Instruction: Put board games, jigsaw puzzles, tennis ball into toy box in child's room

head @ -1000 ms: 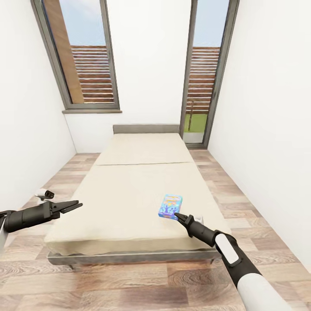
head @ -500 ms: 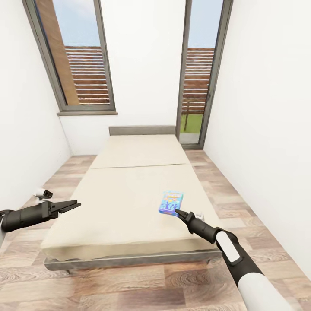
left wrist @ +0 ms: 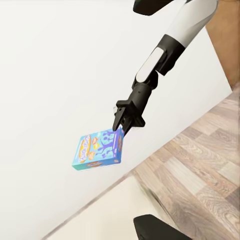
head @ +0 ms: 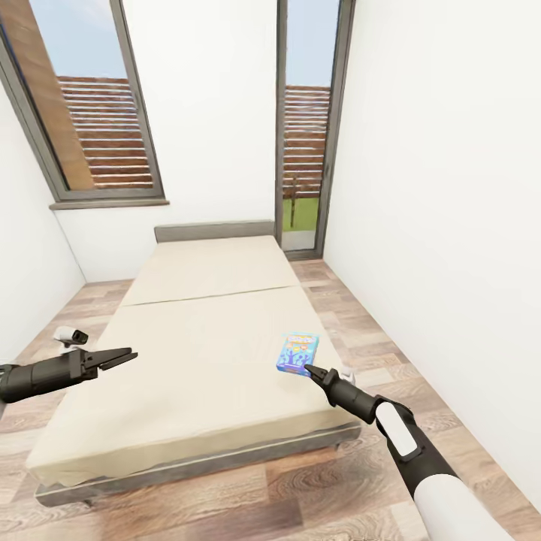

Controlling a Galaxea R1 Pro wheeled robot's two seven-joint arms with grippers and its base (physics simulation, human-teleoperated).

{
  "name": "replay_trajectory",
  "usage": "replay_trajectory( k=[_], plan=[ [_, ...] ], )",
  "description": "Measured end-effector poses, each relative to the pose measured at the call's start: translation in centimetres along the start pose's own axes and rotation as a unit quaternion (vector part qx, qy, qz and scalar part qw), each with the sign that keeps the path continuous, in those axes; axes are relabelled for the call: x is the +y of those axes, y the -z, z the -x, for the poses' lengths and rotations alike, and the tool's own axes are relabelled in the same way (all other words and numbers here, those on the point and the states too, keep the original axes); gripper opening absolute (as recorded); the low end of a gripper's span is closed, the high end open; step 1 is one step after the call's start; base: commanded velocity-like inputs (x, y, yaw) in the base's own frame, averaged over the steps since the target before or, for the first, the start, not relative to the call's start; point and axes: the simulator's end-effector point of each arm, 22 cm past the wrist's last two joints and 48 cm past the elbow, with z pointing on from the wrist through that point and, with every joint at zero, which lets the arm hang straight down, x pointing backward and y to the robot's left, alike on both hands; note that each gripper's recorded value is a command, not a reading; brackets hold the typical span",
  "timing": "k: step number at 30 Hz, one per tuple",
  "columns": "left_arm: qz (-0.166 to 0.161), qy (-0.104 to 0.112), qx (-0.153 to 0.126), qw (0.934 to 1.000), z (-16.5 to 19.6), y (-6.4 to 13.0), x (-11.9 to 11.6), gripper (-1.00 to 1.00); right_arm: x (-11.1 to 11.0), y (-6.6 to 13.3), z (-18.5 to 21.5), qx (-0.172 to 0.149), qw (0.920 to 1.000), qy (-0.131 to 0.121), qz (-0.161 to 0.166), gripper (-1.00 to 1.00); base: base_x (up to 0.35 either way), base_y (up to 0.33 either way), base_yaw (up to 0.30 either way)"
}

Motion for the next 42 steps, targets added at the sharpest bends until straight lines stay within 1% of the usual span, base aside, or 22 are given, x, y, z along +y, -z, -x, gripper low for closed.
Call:
replay_trajectory(
  k=[42],
  plan=[
    [0.002,0.001,-0.001,1.0,4.6,0.8,-5.0,1.0,6.4,1.4,1.9,-0.004,1.0,-0.003,0.0,-1.0,0.0,0.0,-0.28]
  ],
)
